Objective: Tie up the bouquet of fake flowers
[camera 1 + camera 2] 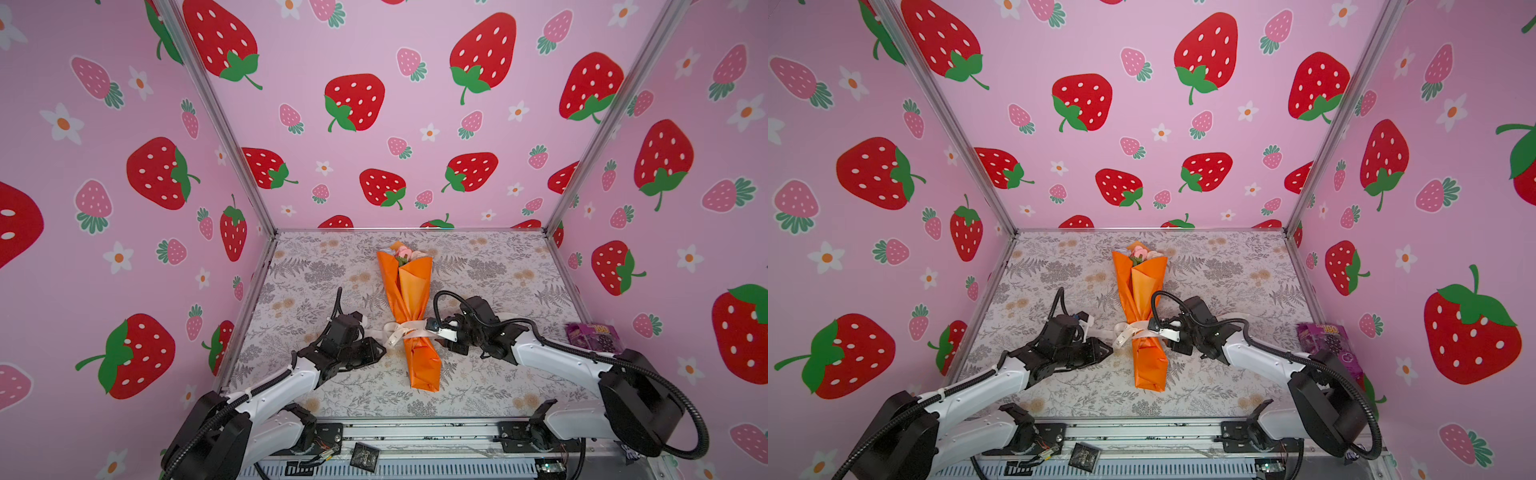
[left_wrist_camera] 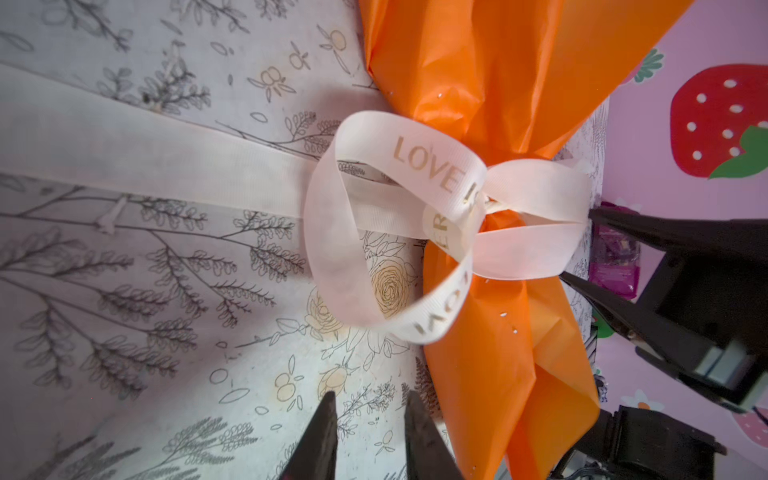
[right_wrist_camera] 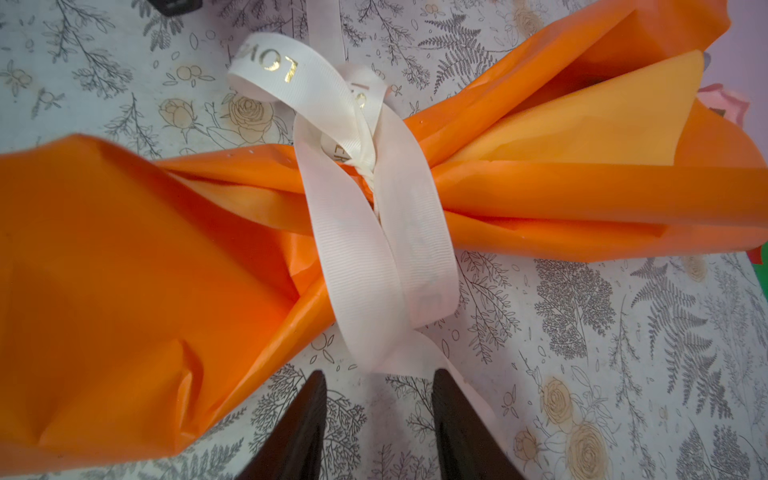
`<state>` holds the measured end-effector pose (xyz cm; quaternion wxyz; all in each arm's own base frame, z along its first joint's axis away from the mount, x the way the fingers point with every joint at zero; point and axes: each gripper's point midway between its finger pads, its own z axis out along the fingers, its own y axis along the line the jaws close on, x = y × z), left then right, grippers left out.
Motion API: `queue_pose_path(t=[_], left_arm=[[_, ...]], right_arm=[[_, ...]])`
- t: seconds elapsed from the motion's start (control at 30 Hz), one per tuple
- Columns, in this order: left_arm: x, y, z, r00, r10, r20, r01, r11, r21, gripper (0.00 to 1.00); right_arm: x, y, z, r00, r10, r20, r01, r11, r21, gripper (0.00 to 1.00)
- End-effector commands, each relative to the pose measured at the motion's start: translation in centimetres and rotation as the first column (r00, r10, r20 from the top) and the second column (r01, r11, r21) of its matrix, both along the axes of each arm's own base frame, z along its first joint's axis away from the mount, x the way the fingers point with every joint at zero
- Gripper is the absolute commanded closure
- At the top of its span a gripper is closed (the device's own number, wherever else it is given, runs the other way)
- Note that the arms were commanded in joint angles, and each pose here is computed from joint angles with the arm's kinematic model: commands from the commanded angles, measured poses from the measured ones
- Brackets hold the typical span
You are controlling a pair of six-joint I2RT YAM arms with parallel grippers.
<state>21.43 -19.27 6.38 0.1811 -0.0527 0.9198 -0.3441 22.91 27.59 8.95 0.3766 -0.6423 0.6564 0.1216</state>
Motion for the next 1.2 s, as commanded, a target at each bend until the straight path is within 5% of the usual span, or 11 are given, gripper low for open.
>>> queue_pose_path(t=[0.0, 0.13, 0.33, 0.73, 0.83, 0.97, 1.17], left_arm=[[0.0, 1.2, 0.4, 0.999, 0.026, 0.030, -0.028, 0.998, 0.058, 0.65], [0.9, 1.1, 2.3, 0.995, 0.015, 0.096, -0.022, 0.998, 0.065, 0.59], [2.8, -0.4, 4.5, 0.987, -0.073, 0.142, 0.059, 0.993, 0.100, 0.56], [5.6, -3.7, 6.3, 0.937, -0.290, 0.196, 0.268, 0.955, 0.129, 0.55], [6.5, -4.3, 6.7, 0.916, -0.326, 0.233, 0.304, 0.944, 0.127, 0.54], [7.6, -5.0, 6.9, 0.894, -0.360, 0.267, 0.343, 0.933, 0.110, 0.53], [8.2, -6.9, 8.0, 0.810, -0.481, 0.335, 0.479, 0.873, 0.094, 0.50]], right_arm=[[0.8, 0.9, 3.3, 0.998, -0.048, -0.050, 0.056, 0.984, 0.166, 0.55], [1.0, 1.8, 4.8, 0.988, -0.030, -0.150, 0.071, 0.958, 0.276, 0.58], [3.2, 2.3, 2.7, 0.981, -0.075, -0.179, 0.108, 0.977, 0.185, 0.61], [1.3, 3.9, 0.1, 0.959, 0.123, -0.256, -0.087, 0.985, 0.148, 0.65], [1.2, 3.9, 0.2, 0.958, 0.130, -0.254, -0.095, 0.985, 0.146, 0.72], [1.6, 4.0, 1.5, 0.968, 0.128, -0.217, -0.092, 0.982, 0.166, 0.98], [2.1, 3.8, 4.1, 0.984, 0.140, -0.113, -0.118, 0.975, 0.186, 1.00]])
